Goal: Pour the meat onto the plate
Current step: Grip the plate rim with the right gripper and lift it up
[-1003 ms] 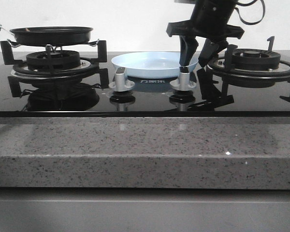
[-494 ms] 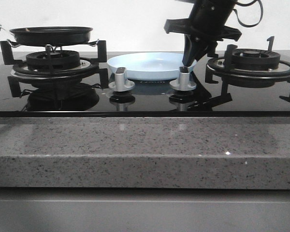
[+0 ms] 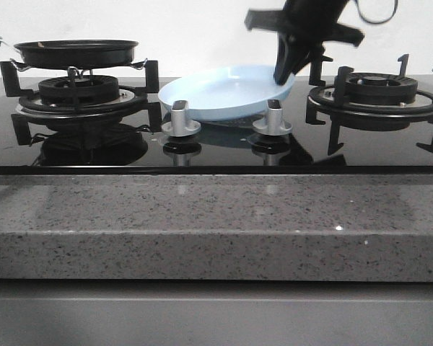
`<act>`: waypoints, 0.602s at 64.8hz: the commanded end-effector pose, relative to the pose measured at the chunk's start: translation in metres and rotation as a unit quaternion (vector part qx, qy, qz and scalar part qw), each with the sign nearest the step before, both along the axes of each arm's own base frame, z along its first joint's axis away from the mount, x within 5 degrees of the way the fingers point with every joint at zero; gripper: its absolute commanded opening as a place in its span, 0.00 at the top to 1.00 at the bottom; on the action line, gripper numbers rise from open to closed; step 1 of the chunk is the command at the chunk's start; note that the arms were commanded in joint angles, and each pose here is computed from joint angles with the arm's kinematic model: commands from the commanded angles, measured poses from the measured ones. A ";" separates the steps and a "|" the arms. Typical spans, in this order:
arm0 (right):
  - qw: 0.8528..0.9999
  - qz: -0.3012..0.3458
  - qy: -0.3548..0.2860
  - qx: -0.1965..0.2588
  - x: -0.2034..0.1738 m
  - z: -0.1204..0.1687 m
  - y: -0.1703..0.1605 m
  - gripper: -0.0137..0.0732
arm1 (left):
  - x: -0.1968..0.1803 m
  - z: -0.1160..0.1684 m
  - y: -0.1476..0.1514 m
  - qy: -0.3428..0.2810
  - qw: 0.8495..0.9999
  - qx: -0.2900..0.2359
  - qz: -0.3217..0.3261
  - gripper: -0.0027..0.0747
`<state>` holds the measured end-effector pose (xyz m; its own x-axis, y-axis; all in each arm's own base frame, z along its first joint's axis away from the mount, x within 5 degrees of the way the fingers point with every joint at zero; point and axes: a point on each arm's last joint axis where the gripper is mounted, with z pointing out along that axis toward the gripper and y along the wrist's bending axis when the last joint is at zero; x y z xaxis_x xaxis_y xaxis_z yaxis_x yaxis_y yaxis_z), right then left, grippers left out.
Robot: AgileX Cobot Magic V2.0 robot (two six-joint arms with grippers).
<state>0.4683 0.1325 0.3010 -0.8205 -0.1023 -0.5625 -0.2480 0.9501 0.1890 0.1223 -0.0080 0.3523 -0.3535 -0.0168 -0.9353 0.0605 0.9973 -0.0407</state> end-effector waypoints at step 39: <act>0.990 0.033 -0.111 0.080 -0.140 0.068 -0.013 0.92 | 0.003 0.018 0.001 -0.056 0.998 -0.004 0.004 0.82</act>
